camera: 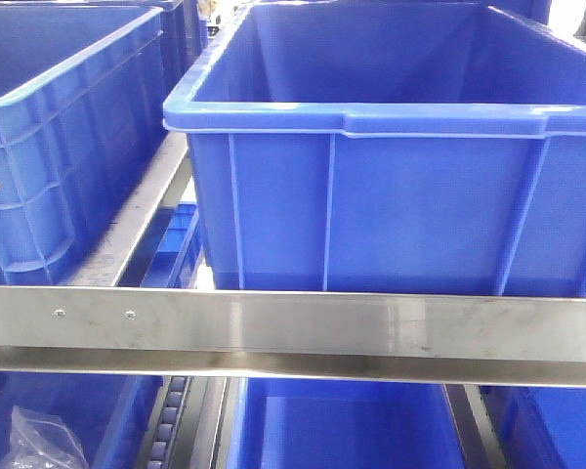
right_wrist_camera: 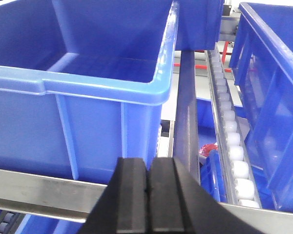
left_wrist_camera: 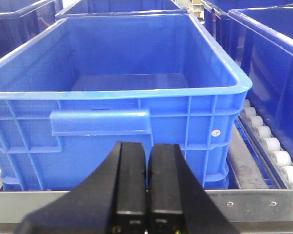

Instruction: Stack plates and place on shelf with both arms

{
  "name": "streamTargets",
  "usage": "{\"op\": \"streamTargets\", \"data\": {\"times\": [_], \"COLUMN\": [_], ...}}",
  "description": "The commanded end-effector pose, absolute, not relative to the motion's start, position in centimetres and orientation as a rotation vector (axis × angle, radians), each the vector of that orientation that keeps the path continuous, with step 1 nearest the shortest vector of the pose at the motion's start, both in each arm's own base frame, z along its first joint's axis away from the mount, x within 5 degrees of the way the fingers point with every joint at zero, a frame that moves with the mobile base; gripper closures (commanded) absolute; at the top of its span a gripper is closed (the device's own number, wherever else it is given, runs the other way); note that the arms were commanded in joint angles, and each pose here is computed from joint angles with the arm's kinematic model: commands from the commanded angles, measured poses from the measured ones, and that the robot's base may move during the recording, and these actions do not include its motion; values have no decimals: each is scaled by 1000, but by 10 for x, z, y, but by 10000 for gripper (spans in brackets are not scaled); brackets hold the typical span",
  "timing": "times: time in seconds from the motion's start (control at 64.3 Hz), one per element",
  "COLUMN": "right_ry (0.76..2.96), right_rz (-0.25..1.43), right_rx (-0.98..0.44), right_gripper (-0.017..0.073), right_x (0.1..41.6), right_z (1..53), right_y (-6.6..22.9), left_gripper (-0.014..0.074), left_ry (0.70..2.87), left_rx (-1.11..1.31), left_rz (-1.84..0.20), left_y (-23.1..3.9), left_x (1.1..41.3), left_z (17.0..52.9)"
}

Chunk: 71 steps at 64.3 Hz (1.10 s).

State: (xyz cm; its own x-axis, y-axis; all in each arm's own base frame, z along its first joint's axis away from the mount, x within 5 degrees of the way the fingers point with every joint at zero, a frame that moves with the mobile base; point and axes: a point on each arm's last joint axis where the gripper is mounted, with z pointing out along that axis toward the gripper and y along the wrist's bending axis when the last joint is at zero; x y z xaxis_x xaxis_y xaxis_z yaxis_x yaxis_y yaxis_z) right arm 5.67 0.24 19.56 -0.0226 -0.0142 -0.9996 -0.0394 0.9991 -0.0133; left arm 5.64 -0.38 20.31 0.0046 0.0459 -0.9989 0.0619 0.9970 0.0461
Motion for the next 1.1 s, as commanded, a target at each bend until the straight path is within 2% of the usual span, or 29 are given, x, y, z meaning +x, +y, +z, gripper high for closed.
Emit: {"op": "streamTargets", "data": {"times": [0.0,1.089], "right_ry": [1493,1493], "right_rz": [13,13], "right_rx": [-31,-31], "right_gripper": [528,528], "right_x": [55,55], "right_z": [204,204], "right_y": [2,2], "left_gripper": [512,512], "left_ry": [1471,1471], "left_rx": [73,73], "left_rz": [-11,-11], "left_y": [-3,-3], "left_x": [54,54], "left_z": [211,211]}}
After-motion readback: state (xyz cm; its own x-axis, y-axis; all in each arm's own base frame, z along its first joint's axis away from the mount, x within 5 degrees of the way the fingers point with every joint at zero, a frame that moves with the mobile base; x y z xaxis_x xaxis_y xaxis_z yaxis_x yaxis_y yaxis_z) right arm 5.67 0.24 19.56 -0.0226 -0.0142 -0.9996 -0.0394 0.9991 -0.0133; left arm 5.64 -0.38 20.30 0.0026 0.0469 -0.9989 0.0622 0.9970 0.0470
